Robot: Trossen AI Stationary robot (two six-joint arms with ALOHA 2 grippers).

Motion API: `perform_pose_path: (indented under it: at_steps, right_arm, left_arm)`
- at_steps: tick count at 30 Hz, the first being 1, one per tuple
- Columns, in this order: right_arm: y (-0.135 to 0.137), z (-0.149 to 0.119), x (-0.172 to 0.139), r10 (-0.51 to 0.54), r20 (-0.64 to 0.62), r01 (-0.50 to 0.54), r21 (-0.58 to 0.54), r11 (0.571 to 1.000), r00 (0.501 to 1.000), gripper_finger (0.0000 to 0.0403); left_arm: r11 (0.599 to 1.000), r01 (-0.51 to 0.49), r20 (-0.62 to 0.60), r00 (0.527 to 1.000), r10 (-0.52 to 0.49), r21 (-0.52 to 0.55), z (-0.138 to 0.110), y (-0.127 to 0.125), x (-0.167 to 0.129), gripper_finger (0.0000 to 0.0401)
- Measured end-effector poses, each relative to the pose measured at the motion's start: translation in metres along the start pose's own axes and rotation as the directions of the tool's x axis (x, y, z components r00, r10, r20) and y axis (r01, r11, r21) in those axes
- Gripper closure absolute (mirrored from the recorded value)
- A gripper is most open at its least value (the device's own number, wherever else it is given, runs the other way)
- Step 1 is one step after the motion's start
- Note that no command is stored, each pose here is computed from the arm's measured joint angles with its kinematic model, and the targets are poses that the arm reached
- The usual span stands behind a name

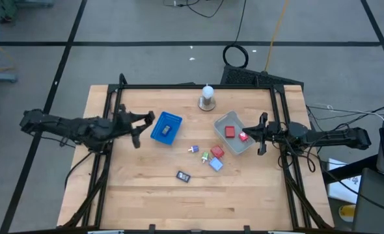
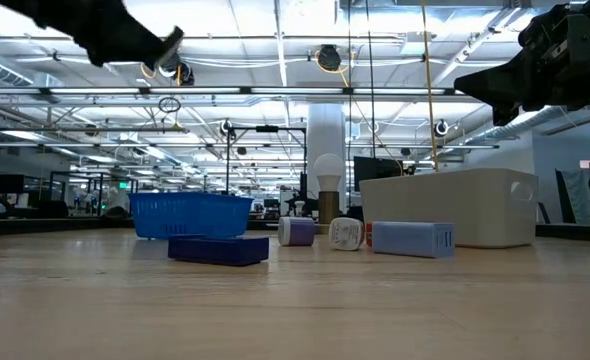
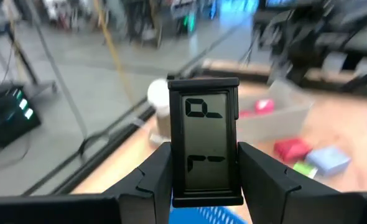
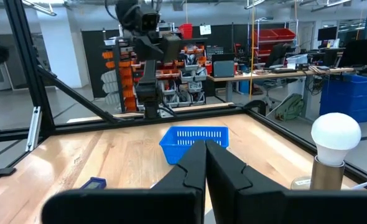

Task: Pick & Place Office items
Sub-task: Put the black timer into the blue bin

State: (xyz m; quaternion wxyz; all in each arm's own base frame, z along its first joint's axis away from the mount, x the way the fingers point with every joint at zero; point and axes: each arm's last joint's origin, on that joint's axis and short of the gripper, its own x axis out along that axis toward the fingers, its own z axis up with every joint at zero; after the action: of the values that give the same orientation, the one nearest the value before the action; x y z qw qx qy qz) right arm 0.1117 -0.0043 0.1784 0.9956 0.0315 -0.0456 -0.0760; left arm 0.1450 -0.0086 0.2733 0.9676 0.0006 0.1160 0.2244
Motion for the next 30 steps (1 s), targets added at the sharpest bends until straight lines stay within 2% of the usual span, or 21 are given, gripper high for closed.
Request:
perform_pose_path:
  at_steps: [6,14,22,26,30]
  right_arm:
    - [0.0,0.0,0.0,0.0,-0.002,0.0,0.0,1.0,1.0,0.0403]
    - [0.0,0.0,0.0,0.0,-0.003,0.0,-0.001,1.0,1.0,0.0403]
    - [0.0,0.0,0.0,0.0,-0.004,0.0,-0.001,1.0,1.0,0.0403]
    - [0.0,0.0,0.0,0.0,-0.004,0.0,-0.001,1.0,1.0,0.0403]
    - [0.0,0.0,0.0,0.001,-0.004,-0.001,-0.001,1.0,1.0,0.0403]
  left_arm:
    - [0.998,-0.034,-0.24,0.97,0.045,0.048,0.01,-0.005,0.035,0.0254]
    - [0.998,-0.037,-0.465,0.883,0.061,0.06,-0.011,0.003,0.082,0.0254]
    - [0.991,-0.111,-0.592,0.804,0.044,-0.077,-0.036,0.015,0.117,0.0254]
    - [0.991,-0.102,-0.65,0.759,0.024,-0.083,-0.049,0.014,0.127,0.0254]
    - [0.973,-0.178,-0.681,0.732,0.029,-0.15,-0.055,0.011,0.138,0.0254]
